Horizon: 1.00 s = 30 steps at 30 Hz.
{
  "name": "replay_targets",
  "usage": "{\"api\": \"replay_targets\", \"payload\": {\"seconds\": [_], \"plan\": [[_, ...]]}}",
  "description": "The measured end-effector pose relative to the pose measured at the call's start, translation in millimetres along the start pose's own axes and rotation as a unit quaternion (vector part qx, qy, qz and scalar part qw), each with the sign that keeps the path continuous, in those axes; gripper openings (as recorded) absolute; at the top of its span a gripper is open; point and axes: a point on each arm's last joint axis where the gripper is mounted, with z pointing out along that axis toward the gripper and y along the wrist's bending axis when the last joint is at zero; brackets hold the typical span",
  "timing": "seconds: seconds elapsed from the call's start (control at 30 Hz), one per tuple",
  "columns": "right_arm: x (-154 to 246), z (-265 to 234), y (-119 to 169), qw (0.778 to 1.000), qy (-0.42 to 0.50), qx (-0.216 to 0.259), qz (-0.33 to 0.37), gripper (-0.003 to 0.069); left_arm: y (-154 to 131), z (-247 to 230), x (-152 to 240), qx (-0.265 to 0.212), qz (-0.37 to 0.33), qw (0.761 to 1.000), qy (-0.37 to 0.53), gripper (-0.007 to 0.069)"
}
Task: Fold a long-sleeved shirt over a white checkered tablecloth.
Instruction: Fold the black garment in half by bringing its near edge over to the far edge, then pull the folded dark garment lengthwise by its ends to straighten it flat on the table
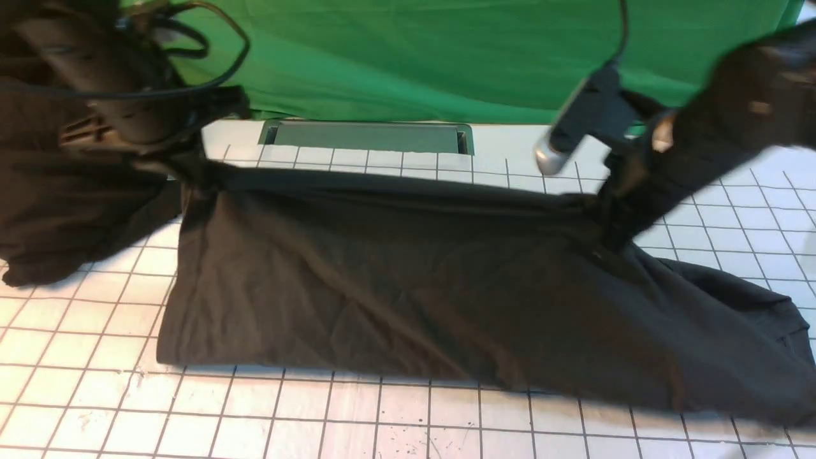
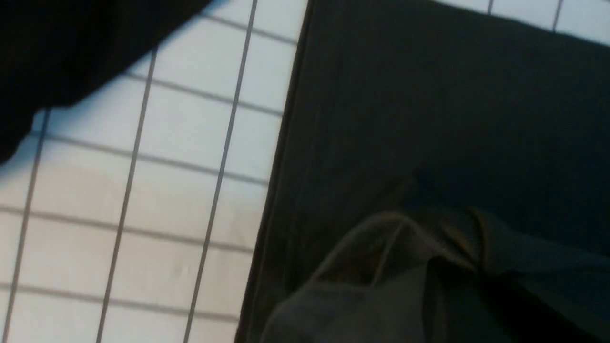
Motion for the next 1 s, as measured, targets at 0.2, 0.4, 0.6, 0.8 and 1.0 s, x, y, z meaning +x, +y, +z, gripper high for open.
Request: {"api": "replay_targets", "payload": {"seconds": [0.2, 0.4, 0.6, 0.8, 1.0], "plan": [[-20, 66, -12, 1.0, 0.013, -0.005, 0.003, 0.0048, -3, 62, -35, -0.024, 0.012, 1.0, 0.005, 0.0029], [-22, 97, -12, 0.999, 0.035, -0.013, 0.036, 0.0375, -2, 100, -48, -0.038, 0.034, 0.999, 0.014, 0.0052], [-25, 57, -17, 0.996, 0.047, -0.013, 0.071, 0.0536, -1, 95, -56, -0.052, 0.055, 0.997, -0.012, 0.0274], [-7, -14, -46, 0.986, 0.06, 0.008, 0.158, 0.0451, -1, 68, -66, -0.068, 0.072, 0.995, -0.021, 0.0547], [54, -35, -80, 0.957, 0.126, 0.0, 0.261, 0.0277, -20, 25, -63, 0.027, 0.111, 0.993, -0.029, 0.0448]]}}
